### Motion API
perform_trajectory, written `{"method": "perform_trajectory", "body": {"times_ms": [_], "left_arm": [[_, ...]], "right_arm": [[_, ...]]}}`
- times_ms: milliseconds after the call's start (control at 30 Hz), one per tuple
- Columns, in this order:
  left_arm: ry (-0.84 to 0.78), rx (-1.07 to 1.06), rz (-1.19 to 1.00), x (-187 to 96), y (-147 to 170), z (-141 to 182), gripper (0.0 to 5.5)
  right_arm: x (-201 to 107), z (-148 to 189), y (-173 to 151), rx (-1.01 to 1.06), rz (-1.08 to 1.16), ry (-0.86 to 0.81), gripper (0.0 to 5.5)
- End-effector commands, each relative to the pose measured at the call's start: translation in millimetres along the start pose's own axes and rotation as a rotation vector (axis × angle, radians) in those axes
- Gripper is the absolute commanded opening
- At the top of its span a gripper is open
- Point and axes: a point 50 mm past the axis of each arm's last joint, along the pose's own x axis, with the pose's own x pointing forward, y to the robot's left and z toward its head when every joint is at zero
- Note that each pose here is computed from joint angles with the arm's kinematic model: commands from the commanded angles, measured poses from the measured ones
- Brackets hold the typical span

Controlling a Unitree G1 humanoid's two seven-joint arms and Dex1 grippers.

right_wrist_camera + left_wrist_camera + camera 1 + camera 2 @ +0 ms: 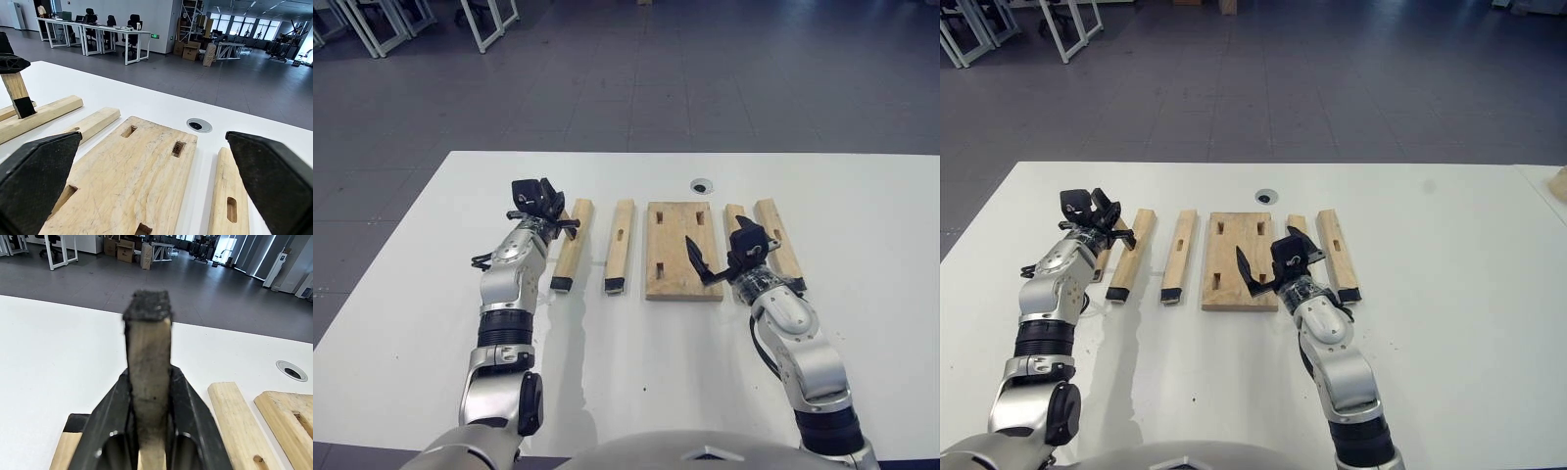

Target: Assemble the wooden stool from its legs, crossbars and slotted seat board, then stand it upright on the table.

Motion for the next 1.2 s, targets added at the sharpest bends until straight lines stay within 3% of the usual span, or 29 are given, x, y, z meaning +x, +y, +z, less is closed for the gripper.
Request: {"method": "perform_trajectory", "body": {"times_ms": [33,267,667,733,900,1200], "left_arm": [[0.096,0.032,-0.006,-8.6,-2.4,-33.5,0.42],[0.303,0.022,-0.024,-39.5,-6.0,-106.6,0.42],[0.717,-0.019,0.109,-75.6,8.9,-175.4,0.42],[0.666,-0.035,0.153,-73.0,7.7,-173.4,0.42],[0.338,-0.067,0.219,-56.0,-0.8,-134.7,0.42],[0.177,0.013,0.100,-55.2,-29.2,-99.9,0.42]], "right_arm": [[0.2,4.8,-2.5,-0.007,-0.016,-0.009,5.50],[-0.6,7.8,-1.2,0.001,-0.020,-0.015,5.50],[3.5,12.4,-4.9,0.004,-0.026,-0.026,5.50],[4.9,13.2,-6.5,0.000,-0.032,-0.031,5.50],[5.7,12.6,-8.7,-0.009,-0.047,-0.032,5.50],[6.1,11.8,-7.6,-0.018,-0.037,-0.033,5.50]]}}
